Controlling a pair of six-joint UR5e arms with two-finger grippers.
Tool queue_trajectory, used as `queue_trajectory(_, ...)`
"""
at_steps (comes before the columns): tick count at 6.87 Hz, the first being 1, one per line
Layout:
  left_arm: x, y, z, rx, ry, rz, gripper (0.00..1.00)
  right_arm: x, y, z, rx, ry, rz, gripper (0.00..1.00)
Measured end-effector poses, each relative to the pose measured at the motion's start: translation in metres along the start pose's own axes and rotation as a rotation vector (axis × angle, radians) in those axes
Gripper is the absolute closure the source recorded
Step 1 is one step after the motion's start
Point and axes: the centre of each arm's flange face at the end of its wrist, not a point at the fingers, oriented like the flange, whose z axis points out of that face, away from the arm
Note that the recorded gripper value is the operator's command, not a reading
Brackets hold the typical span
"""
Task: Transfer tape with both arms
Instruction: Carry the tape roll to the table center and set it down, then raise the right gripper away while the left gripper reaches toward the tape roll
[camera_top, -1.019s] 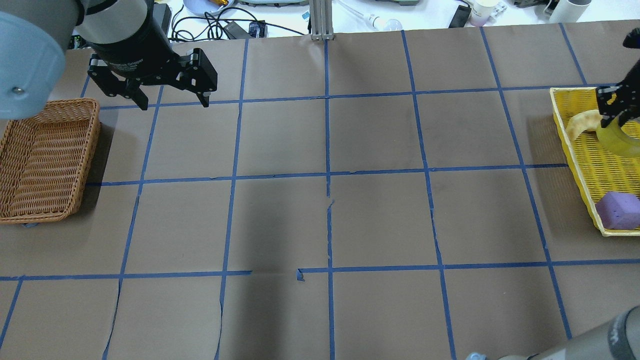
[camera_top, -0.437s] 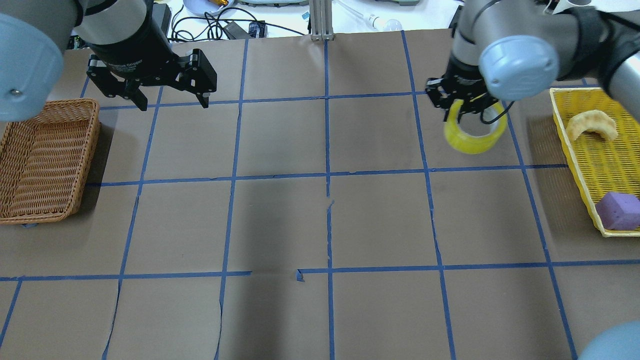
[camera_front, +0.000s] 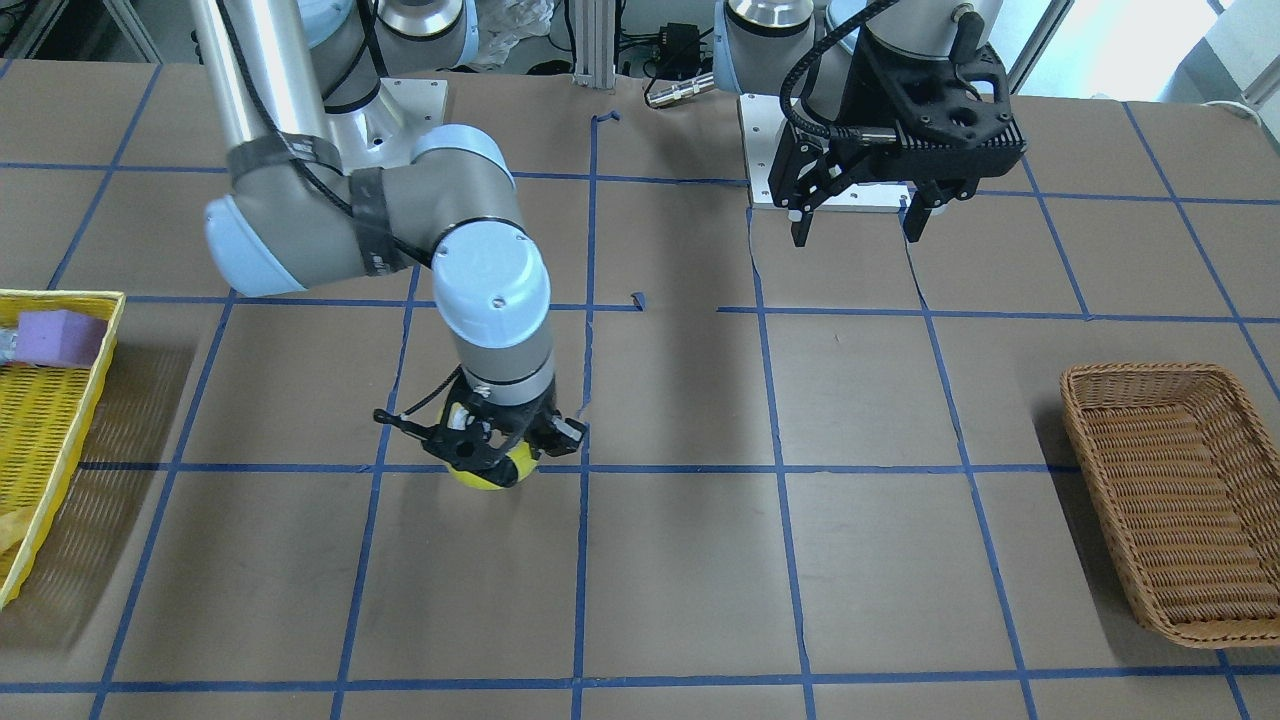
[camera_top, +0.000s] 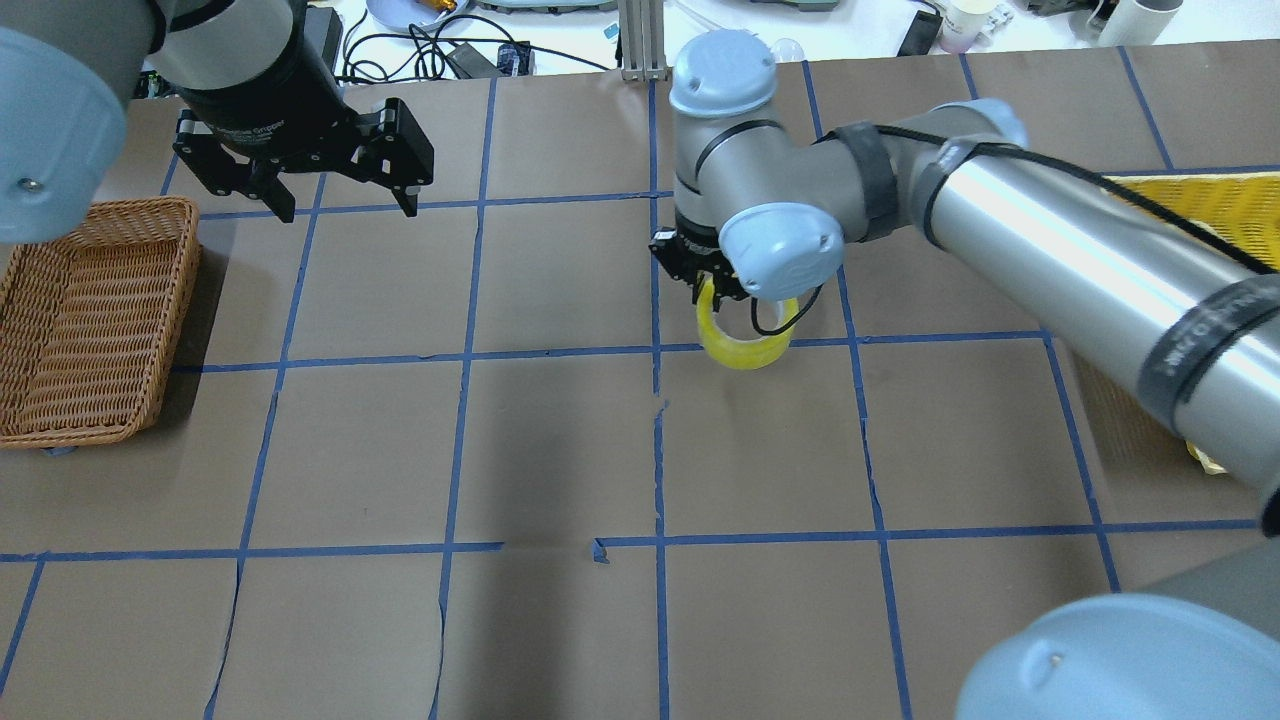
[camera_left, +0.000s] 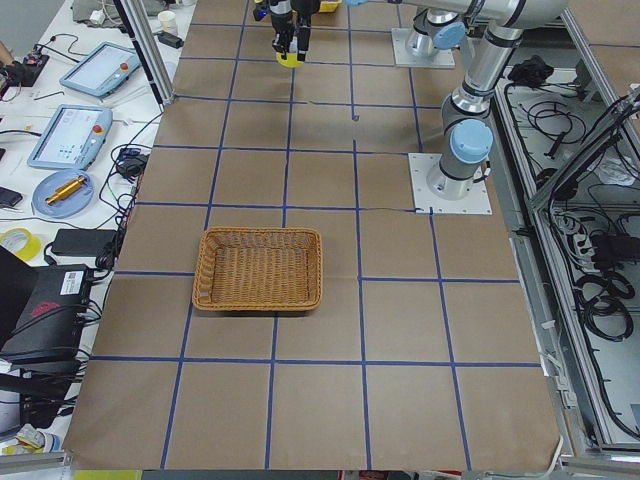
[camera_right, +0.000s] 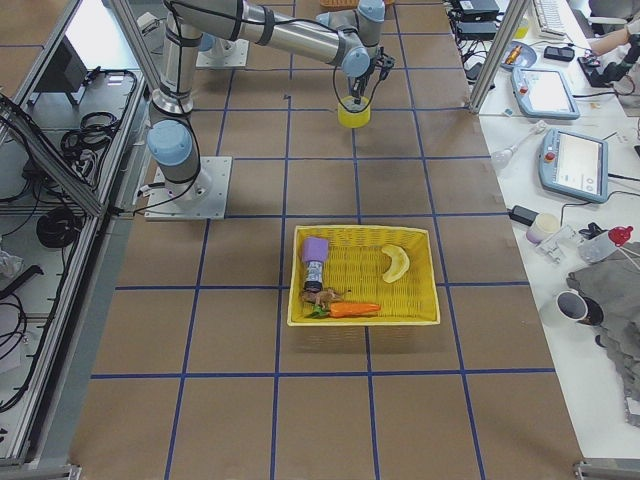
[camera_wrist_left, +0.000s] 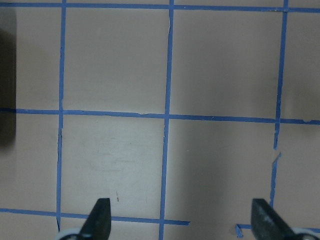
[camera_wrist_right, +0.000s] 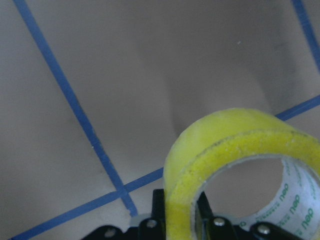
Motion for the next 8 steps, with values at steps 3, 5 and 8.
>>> queue_trajectory(3,-0.013,-0.006,0.005,-0.011,0.002,-0.026,0.0,-0.042,0.031,0.034,-0.052,-0.068,0.055,0.98)
queue_trajectory(5,-0.032,-0.013,0.03,-0.056,-0.006,-0.037,0.0,-0.049,0.03,0.046,-0.061,-0.1,0.044,0.0)
queue_trajectory(8,-0.047,-0.016,0.152,-0.228,-0.012,-0.113,0.0,-0.03,0.012,-0.006,0.028,-0.125,-0.058,0.0)
